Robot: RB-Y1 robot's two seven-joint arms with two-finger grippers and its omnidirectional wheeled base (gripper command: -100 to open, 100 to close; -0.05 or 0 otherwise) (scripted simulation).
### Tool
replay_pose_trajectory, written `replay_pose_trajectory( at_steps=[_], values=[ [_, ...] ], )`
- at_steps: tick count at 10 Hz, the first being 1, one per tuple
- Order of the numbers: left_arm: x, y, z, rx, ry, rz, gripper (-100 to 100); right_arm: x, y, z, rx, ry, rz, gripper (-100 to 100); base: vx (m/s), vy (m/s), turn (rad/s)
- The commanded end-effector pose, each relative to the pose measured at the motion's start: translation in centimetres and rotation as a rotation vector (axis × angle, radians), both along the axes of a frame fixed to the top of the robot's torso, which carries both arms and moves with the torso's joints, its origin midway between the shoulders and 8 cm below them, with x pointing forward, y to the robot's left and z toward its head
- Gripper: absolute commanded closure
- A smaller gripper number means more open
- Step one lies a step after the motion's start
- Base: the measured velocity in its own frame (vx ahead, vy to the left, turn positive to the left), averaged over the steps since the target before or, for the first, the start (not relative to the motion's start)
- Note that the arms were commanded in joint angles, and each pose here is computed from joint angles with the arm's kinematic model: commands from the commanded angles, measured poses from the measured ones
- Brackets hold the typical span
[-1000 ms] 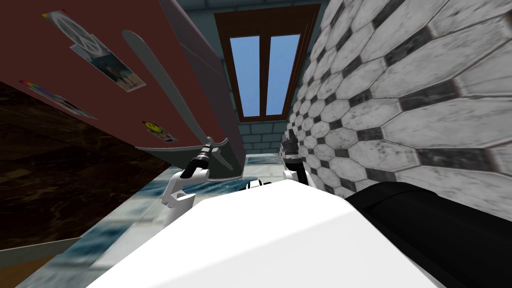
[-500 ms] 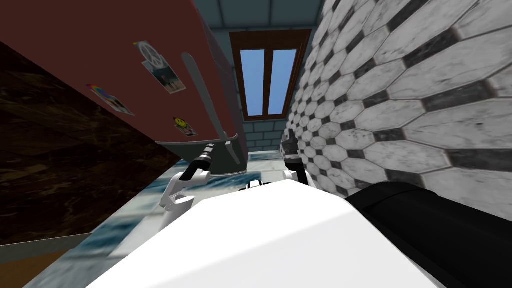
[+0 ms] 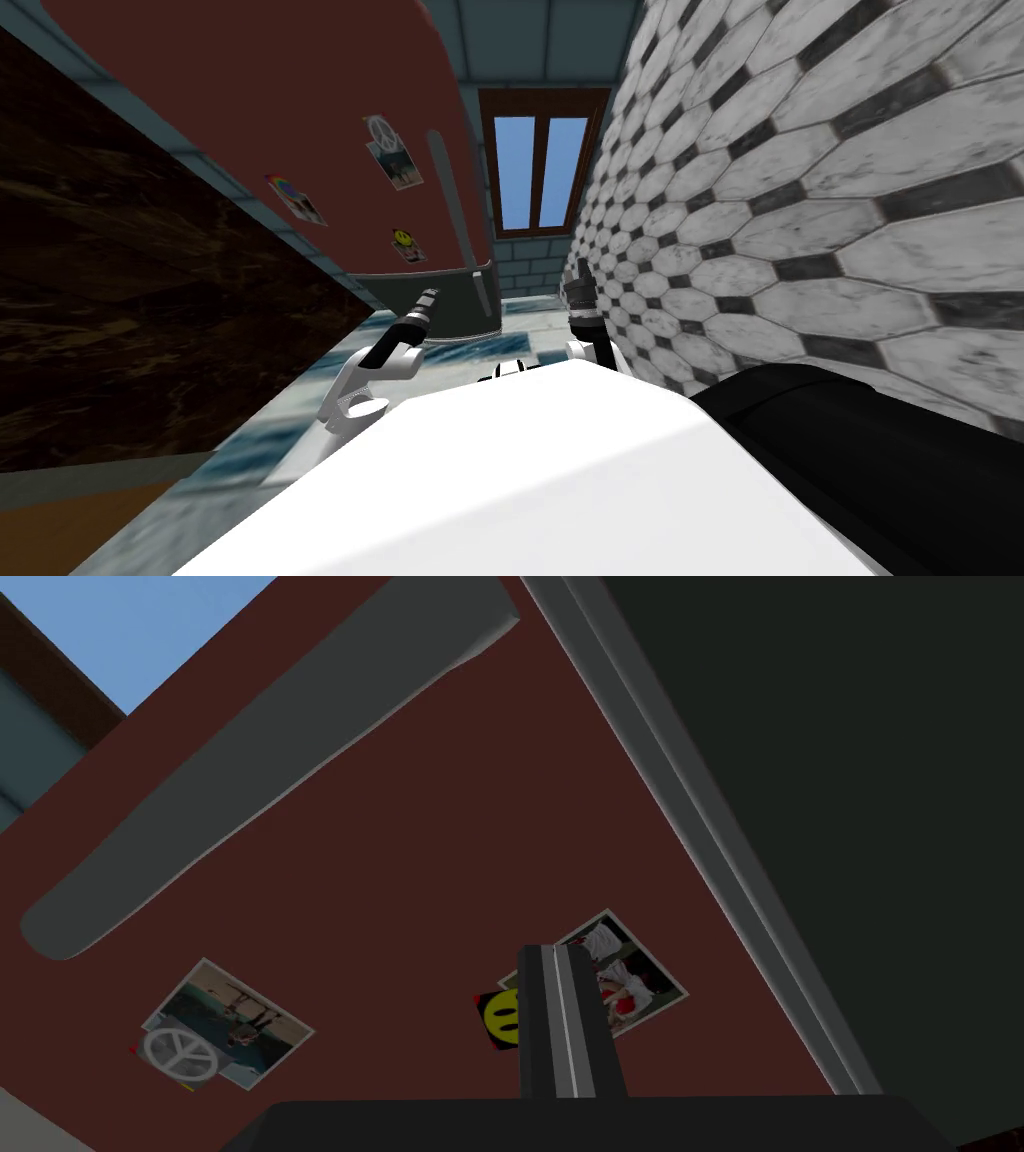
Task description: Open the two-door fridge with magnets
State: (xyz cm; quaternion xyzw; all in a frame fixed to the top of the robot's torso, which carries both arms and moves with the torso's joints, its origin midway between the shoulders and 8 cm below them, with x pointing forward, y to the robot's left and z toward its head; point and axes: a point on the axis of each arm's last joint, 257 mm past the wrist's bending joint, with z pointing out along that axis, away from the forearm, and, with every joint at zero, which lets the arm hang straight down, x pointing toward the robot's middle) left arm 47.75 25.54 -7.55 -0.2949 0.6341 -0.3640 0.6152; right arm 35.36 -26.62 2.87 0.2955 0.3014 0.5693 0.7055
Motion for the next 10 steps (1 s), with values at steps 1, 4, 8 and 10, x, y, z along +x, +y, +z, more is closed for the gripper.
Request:
replay_pose_trajectory(
  at_steps=[1,4,8,10],
  values=[
    [-1.1,-2.3,-0.1,-0.005,0.005,-0.065,100,0.0,0.0,0.0,0.0,0.0,0.0,0,-0.296,0.22,-0.084],
    [-0.3,-0.6,0.1,0.028,0.011,-0.023,-100,0.0,0.0,0.0,0.001,0.0,0.0,0,0.025,-0.03,-0.009],
    [0.6,1.6,0.0,0.079,0.026,0.029,-100,0.0,0.0,0.0,0.001,0.0,0.0,0,0.174,-0.171,-0.001],
    [1.1,2.8,0.0,0.105,0.033,0.057,-100,0.0,0.0,0.0,0.001,0.0,0.0,0,0.173,-0.141,0.001]
  ],
)
